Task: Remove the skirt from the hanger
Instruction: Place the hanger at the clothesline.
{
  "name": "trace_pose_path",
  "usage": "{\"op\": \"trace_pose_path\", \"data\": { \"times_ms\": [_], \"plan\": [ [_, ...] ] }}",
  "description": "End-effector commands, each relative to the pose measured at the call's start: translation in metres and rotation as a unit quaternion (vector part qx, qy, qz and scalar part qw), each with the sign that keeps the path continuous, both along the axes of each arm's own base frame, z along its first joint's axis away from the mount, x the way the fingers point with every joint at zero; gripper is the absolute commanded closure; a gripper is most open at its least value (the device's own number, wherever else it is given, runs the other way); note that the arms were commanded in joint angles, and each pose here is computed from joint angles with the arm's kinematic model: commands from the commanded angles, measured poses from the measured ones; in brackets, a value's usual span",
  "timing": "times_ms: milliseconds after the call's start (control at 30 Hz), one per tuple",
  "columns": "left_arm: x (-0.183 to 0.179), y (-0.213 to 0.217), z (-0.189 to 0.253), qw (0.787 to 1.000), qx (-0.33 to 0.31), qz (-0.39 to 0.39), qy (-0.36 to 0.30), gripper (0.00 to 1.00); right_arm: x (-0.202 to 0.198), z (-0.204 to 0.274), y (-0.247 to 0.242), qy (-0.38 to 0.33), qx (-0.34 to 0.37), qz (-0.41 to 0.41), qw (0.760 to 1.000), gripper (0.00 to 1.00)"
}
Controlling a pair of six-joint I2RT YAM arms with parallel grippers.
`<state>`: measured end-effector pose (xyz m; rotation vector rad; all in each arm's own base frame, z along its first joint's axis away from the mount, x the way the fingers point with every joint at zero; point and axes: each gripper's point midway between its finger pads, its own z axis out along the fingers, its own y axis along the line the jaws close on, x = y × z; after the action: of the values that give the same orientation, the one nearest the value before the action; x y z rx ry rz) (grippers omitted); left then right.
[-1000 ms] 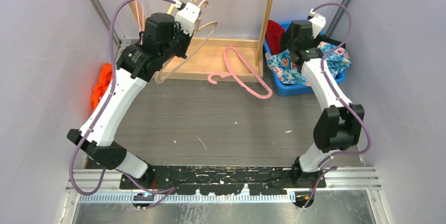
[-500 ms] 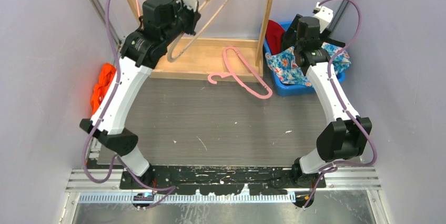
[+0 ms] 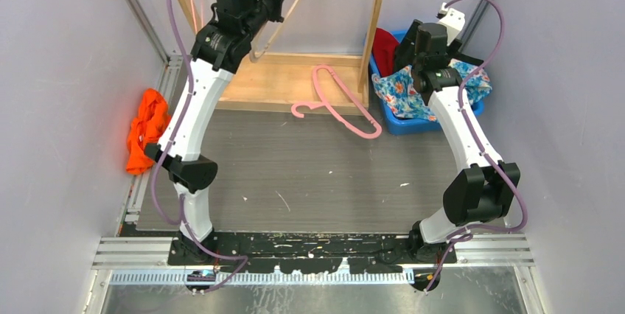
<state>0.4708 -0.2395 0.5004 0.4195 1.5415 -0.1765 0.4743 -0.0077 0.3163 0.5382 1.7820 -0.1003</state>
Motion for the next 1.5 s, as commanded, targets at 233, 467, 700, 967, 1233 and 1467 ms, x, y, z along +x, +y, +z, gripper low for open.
{"op": "trace_pose_path", "data": {
  "times_ms": [233,467,700,967,1233,1467],
  "plan": [
    [0.056,0.028,-0.001,0.994,-0.099,0.041,-0.01,1.0,0.002,0.034,0.001,-0.051,-0.003,0.003,0.999,0.13],
    [0.061,0.026,-0.049,0.996,-0.064,0.039,0.047,1.0,0.005,0.029,0.002,-0.045,-0.005,0.002,0.999,0.13],
    [0.044,0.029,-0.025,0.996,-0.076,0.014,0.035,0.62,0.008,0.019,0.005,-0.037,-0.002,0.009,0.999,0.13],
    [0.021,0.045,-0.001,0.997,-0.066,0.025,0.017,0.25,0.006,0.014,0.006,-0.035,0.001,0.014,0.999,0.13],
    [-0.016,0.069,0.037,0.997,-0.058,0.039,-0.02,0.0,0.008,0.009,0.01,-0.032,0.008,0.023,0.999,0.14],
    [-0.06,0.08,0.056,0.997,-0.071,0.022,-0.027,0.0,0.01,0.006,0.011,-0.029,0.008,0.024,0.999,0.14]
  ]
}}
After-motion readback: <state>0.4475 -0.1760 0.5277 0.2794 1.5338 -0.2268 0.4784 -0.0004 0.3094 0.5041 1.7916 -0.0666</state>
